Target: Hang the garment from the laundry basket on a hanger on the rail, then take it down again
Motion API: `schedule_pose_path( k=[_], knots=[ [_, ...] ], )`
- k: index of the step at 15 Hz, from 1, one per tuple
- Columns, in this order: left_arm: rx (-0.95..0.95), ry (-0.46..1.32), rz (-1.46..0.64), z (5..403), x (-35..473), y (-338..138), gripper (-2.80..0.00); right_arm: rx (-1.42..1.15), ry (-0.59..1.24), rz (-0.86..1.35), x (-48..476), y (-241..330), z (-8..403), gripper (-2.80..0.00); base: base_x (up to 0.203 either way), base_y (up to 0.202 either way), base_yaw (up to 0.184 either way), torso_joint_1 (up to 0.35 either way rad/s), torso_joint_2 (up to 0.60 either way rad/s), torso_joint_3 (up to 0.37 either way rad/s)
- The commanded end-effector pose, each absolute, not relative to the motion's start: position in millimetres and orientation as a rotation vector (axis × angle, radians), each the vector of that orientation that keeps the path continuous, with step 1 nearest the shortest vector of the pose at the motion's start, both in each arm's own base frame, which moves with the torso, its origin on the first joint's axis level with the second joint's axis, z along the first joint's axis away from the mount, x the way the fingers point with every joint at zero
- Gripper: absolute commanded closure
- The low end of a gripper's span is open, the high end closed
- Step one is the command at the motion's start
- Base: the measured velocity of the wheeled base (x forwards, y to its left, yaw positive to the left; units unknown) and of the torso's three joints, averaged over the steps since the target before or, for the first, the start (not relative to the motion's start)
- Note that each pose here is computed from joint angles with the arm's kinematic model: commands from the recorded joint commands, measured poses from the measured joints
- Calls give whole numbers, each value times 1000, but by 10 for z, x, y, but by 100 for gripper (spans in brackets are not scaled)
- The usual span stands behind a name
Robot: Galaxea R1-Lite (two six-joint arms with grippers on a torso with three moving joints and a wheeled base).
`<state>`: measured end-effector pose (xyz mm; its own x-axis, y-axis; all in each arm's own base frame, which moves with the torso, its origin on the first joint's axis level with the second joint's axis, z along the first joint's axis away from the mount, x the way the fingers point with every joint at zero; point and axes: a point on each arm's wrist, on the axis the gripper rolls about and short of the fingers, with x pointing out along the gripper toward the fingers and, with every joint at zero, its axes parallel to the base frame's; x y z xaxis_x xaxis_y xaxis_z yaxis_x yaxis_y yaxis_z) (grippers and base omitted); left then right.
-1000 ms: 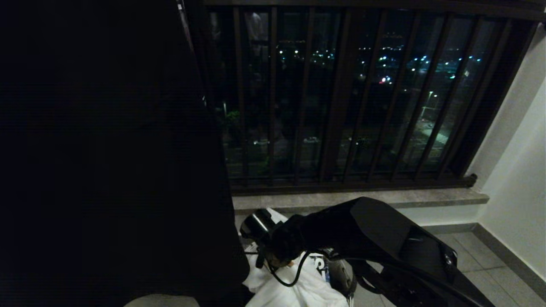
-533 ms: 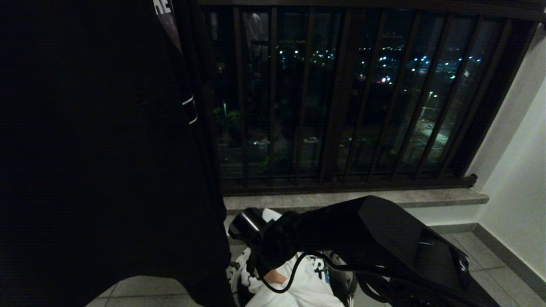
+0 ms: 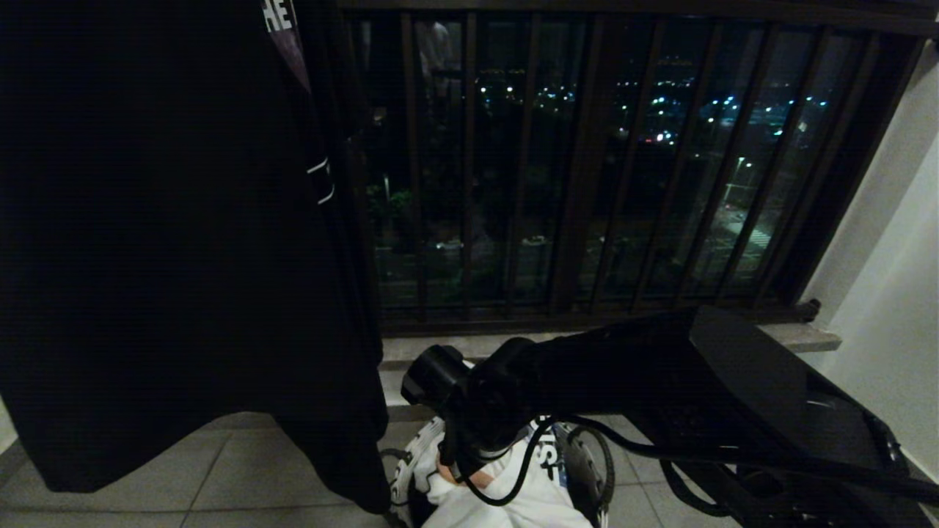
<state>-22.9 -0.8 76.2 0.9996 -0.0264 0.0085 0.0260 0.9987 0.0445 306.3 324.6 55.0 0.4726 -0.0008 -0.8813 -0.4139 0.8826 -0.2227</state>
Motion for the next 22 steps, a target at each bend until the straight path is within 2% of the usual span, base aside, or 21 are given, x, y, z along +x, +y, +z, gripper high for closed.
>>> schedule_pose_path(
  k=[1, 4, 11, 18, 22],
  knots=[
    [45, -7, -26, 754, -227, -8, 0, -416, 1037, 267, 2876, 3116, 867, 0, 0, 0, 0, 0, 0, 0],
    [45, -7, -26, 754, -227, -8, 0, -359, 1022, 266, 2545, 2791, 1291, 0, 0, 0, 0, 0, 0, 0],
    [45, -7, -26, 754, -227, -8, 0, -170, 886, 187, 1843, 1524, 2121, 0, 0, 0, 0, 0, 0, 0],
    [45, -7, -26, 754, -227, -8, 0, 108, 574, 42, 815, 346, 2589, 0, 0, 0, 0, 0, 0, 0],
    [45, -7, -26, 754, -227, -8, 0, 229, 436, -114, 368, 39, 2679, 0, 0, 0, 0, 0, 0, 0]
  ],
)
